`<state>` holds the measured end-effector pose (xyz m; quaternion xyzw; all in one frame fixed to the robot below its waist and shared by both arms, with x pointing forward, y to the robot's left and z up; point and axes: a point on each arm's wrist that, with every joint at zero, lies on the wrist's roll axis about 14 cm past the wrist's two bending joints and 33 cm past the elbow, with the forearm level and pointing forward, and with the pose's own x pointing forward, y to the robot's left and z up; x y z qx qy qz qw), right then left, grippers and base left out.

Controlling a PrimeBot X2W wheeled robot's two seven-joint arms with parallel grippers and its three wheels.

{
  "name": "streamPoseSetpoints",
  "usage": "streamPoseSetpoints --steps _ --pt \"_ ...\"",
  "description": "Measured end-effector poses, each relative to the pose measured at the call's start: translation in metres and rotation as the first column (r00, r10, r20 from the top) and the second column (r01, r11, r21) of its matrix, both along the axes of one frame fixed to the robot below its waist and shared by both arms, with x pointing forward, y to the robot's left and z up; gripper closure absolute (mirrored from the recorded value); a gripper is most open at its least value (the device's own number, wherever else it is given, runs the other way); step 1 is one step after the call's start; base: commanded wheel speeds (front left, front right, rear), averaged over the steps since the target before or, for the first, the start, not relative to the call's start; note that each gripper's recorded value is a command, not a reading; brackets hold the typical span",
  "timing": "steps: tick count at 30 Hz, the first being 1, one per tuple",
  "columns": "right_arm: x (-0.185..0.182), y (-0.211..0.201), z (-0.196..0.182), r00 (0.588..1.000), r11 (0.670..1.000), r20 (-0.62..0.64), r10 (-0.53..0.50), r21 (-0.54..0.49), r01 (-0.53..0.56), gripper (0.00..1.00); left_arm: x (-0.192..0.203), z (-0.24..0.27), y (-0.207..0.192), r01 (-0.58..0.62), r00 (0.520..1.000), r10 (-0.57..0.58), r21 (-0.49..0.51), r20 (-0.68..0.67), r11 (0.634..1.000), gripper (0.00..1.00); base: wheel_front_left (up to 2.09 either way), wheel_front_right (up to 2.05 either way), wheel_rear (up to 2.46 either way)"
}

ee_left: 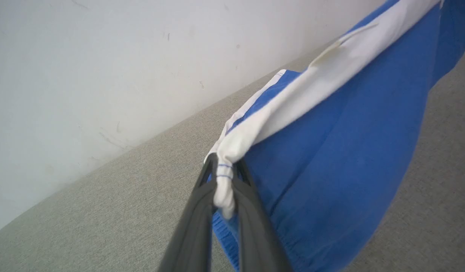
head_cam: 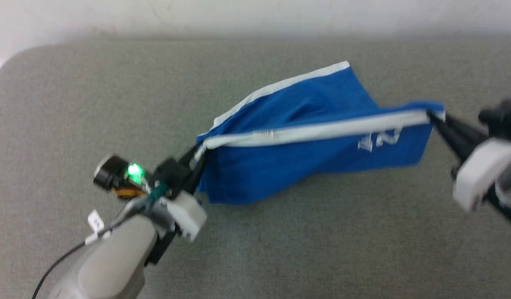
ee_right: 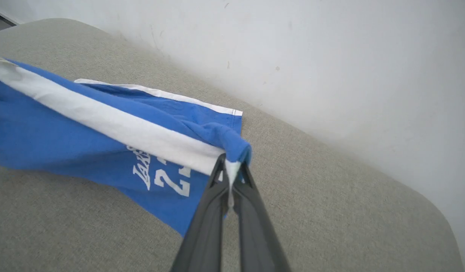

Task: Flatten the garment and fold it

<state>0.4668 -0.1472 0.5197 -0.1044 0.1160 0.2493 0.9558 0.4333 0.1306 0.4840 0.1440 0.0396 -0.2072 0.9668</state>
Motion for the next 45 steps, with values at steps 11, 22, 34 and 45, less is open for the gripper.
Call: streamPoseSetpoints --steps 11,22,34,45 --pt "0.122 0.035 -0.05 0.991 0.997 -0.132 -0.006 -0.079 -0.004 1.0 0.07 -0.047 0.019 -0.123 0.99 0.122 -0.021 -0.069 0.992 1.0 0.0 0.0 0.0" --pt "0.148 0.061 -0.151 0.94 0.986 -0.342 -0.018 -0.161 -0.039 1.0 0.086 -0.088 0.035 -0.174 0.975 0.172 0.0 -0.137 0.985 1.0 0.0 0.0 0.0" --pt "0.139 0.066 -0.096 0.96 0.977 -0.268 0.077 -0.171 -0.126 0.0 0.069 -0.039 0.033 -0.218 0.976 0.219 -0.061 0.008 0.974 0.0 0.0 0.0 0.0" --pt "0.102 0.009 -0.064 0.891 0.891 -0.454 -0.006 -0.406 -0.201 0.0 0.036 0.028 0.046 -0.271 0.941 0.296 -0.157 0.165 0.95 0.0 0.0 0.0 0.0"
